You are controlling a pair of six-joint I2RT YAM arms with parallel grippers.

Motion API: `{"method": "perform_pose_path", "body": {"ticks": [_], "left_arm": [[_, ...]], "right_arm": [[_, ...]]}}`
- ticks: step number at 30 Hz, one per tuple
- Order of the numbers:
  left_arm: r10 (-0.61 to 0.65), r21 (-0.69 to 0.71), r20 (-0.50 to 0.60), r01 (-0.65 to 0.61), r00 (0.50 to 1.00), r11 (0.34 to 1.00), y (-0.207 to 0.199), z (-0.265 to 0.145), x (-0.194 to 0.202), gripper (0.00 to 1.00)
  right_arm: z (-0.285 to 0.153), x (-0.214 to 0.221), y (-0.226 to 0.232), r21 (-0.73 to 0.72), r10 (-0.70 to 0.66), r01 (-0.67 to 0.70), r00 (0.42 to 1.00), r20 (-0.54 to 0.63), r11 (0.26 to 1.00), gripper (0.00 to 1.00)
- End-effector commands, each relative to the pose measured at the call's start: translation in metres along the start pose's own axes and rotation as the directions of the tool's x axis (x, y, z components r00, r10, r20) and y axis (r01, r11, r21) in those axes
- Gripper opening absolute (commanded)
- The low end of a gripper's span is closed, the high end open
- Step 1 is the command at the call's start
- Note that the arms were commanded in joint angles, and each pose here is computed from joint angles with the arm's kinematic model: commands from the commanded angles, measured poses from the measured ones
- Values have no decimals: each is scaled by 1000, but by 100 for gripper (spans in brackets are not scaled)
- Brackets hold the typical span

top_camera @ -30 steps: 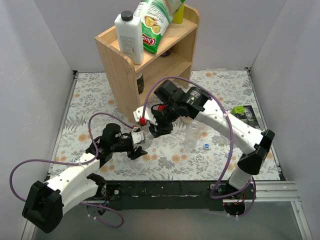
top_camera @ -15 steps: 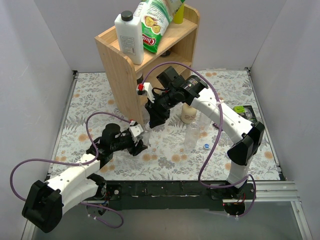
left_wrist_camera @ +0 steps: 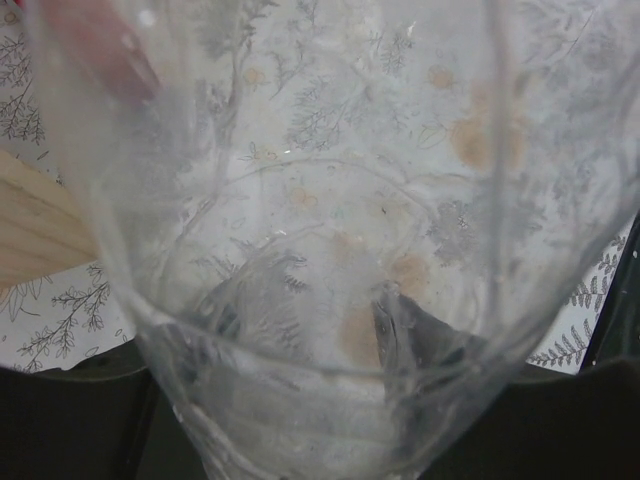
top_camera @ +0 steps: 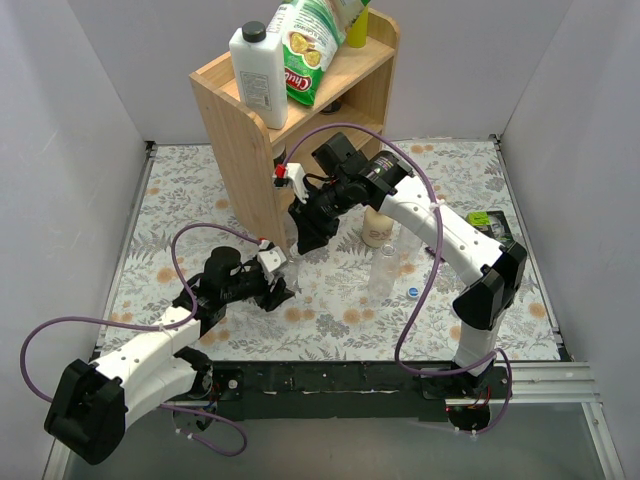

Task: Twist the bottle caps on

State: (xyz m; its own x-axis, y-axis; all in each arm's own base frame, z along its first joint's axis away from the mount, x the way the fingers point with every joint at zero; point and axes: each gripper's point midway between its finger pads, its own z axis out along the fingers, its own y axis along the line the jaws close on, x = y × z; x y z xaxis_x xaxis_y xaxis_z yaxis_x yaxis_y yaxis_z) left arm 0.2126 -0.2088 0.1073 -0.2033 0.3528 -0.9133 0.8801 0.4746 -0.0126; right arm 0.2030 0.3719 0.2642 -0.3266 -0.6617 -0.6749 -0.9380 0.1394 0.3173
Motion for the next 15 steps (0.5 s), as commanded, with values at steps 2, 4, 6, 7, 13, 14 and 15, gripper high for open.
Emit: {"method": "perform_pose_path", "body": {"ticks": [2, 4, 6, 7, 13, 14, 15], "left_arm": [[124, 30, 175, -131, 977, 991, -4, -3, -51, 0], [111, 37, 159, -118, 981, 992, -4, -1, -46, 0], [102, 44, 150, -110, 983, 993, -5, -1, -43, 0], [96, 49, 141, -104, 985, 993, -6, 0, -40, 0], [67, 120, 93, -78, 993, 990, -17, 3, -25, 0], [60, 130, 83, -71, 995, 989, -18, 3, -23, 0], [59, 138, 77, -69, 995, 988, -19, 4, -20, 0]], "right_arm": [[5, 12, -8, 15, 34, -34, 997, -67, 999, 31], [3, 10, -7, 14, 22, -22, 998, -60, 1000, 42], [0, 7, -5, 10, 6, -6, 999, -49, 1000, 46], [-3, 4, -3, 12, -3, 3, 999, -41, 1000, 50], [-35, -29, 19, -8, -135, 136, 988, 69, 991, 90], [-43, -32, 23, 4, -155, 156, 984, 86, 988, 91], [-47, -32, 22, 22, -177, 175, 981, 85, 984, 91]]}}
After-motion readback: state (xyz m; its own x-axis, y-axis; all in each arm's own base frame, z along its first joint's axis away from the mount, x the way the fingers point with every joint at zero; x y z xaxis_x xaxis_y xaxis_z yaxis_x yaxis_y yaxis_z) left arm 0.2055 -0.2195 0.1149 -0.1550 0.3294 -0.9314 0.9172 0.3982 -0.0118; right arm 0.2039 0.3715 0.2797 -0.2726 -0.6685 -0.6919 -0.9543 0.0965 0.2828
